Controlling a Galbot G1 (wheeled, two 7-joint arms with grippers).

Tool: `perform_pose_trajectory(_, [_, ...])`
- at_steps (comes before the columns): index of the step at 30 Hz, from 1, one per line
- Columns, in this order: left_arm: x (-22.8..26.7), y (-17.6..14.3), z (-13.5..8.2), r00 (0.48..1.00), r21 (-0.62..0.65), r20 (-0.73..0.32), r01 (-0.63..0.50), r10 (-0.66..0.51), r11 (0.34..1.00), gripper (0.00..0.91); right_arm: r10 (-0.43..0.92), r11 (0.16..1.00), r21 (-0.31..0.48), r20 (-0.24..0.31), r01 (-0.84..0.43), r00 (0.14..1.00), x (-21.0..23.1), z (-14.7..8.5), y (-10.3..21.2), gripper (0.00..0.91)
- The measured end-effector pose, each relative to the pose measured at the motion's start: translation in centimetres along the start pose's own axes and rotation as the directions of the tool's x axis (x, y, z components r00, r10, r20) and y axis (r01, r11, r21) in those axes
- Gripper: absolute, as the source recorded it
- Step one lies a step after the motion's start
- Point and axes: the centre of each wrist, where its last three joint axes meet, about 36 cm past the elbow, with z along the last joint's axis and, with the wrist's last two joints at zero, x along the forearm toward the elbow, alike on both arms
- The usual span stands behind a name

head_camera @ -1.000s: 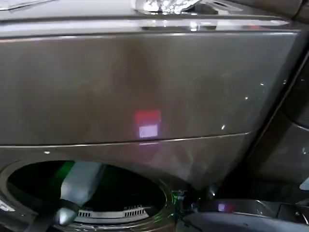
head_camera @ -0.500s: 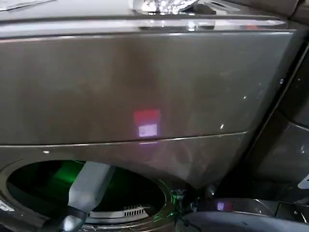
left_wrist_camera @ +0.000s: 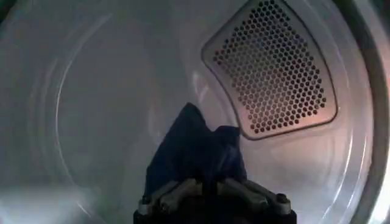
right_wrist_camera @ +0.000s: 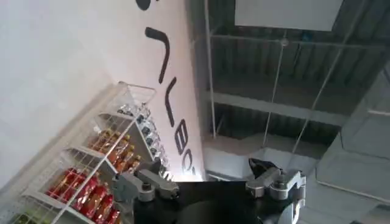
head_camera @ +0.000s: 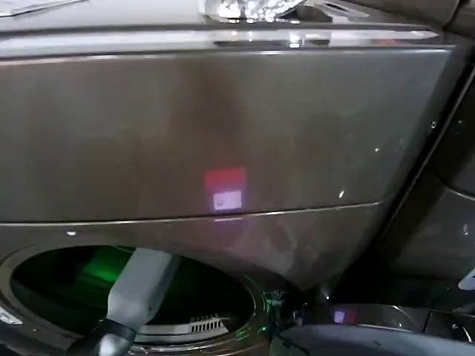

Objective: Grasp the clothes from the dryer.

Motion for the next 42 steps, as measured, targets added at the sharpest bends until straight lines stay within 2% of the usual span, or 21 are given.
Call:
perform_pose_trajectory(19, [1.5, 0.2, -0.5, 1.000, 0.012, 0.018, 0.023, -0.023, 1.000, 0.000, 0.012, 1.000, 0.014, -0.003, -0.012, 1.000, 0.7, -0.6, -1.3, 0.907])
perform_pose_trajectory(27, [3.2, -0.3, 0.3, 1.000, 0.020, 0.022, 0.020, -0.020, 1.000, 0.000, 0.021, 1.000, 0.017, 0.002, -0.021, 1.000, 0.8, -0.9, -1.8, 0.907])
perform_pose_trajectory(42, [3.5, -0.6, 0.2, 1.000, 0.028, 0.026, 0.012, -0.013, 1.000, 0.000, 0.021, 1.000, 0.022, 0.012, -0.021, 1.000, 0.6, -1.8, -1.9, 0.907])
